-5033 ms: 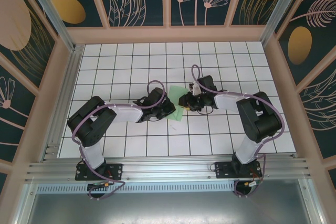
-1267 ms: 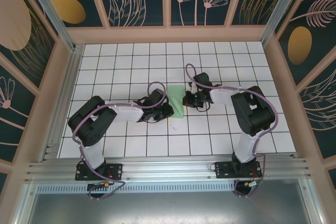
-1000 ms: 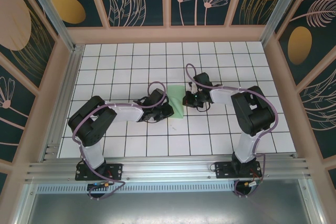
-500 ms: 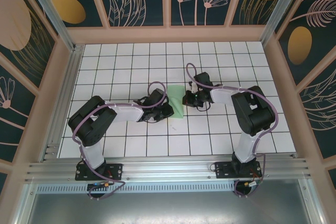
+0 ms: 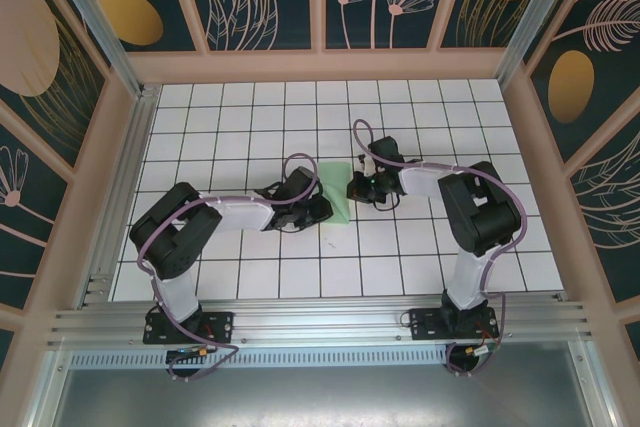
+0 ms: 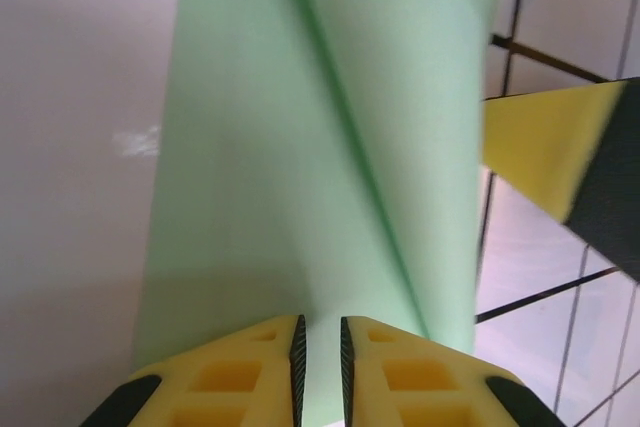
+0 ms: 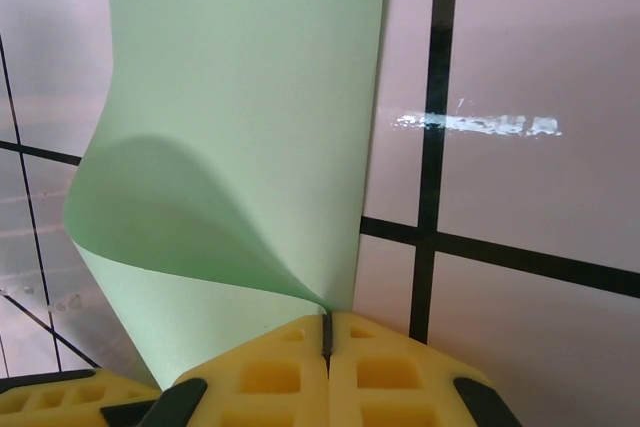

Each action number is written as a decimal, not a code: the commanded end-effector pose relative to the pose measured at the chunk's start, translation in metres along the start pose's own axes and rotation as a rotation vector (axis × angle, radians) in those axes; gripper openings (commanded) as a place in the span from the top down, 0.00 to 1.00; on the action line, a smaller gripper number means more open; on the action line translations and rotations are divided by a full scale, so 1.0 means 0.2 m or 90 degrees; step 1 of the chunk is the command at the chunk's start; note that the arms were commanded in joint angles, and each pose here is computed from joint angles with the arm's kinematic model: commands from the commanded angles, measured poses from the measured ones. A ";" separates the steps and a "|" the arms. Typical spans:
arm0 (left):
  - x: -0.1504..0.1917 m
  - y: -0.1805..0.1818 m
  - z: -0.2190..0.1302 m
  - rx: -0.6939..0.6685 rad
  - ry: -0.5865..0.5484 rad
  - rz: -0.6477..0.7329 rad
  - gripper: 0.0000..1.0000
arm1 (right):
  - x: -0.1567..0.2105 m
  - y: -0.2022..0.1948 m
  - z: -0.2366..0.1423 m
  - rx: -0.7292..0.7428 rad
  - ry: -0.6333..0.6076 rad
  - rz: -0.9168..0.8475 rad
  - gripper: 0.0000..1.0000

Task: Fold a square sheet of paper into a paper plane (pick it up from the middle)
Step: Fold the triangle a second time at the center of the table.

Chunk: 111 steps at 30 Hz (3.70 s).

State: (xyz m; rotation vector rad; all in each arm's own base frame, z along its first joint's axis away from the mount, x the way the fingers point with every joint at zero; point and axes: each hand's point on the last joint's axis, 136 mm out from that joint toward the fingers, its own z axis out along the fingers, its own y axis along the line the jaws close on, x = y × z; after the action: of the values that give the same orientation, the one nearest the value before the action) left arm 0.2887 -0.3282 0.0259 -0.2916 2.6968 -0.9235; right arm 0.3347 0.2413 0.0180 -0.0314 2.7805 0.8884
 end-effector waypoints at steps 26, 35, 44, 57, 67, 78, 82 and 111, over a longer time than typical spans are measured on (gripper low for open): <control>-0.22 -0.16 0.09 -0.019 -0.071 0.016 0.87 | 0.02 -0.08 0.03 0.030 0.016 -0.001 0.95; -0.20 -0.09 0.12 -0.050 -0.061 0.016 0.87 | 0.02 -0.08 0.03 0.031 0.016 0.000 0.95; -0.18 -0.05 0.13 -0.072 -0.057 0.018 0.87 | 0.02 -0.08 0.03 0.031 0.014 0.001 0.95; -0.17 -0.01 0.15 -0.090 -0.050 0.016 0.87 | 0.01 -0.08 0.04 0.033 0.016 0.003 0.95; -0.16 0.04 0.16 -0.109 -0.046 0.011 0.88 | 0.00 -0.06 0.03 0.022 0.015 0.004 0.88; -0.12 0.10 0.19 -0.127 -0.028 0.008 0.89 | -0.17 0.15 -0.28 -0.002 -0.097 0.010 0.73; -0.12 0.10 0.19 -0.126 -0.028 0.007 0.89 | -0.07 0.13 -0.31 0.002 -0.084 0.023 0.77; -0.09 0.14 0.16 -0.122 -0.033 -0.015 0.91 | 0.33 0.09 -0.01 -0.020 0.111 0.042 0.96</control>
State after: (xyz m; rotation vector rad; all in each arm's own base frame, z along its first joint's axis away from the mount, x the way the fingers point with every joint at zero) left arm 0.3311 -0.3383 0.0136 -0.3441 2.6591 -0.7552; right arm 0.2833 0.2571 0.0248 -0.0026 2.8931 0.9685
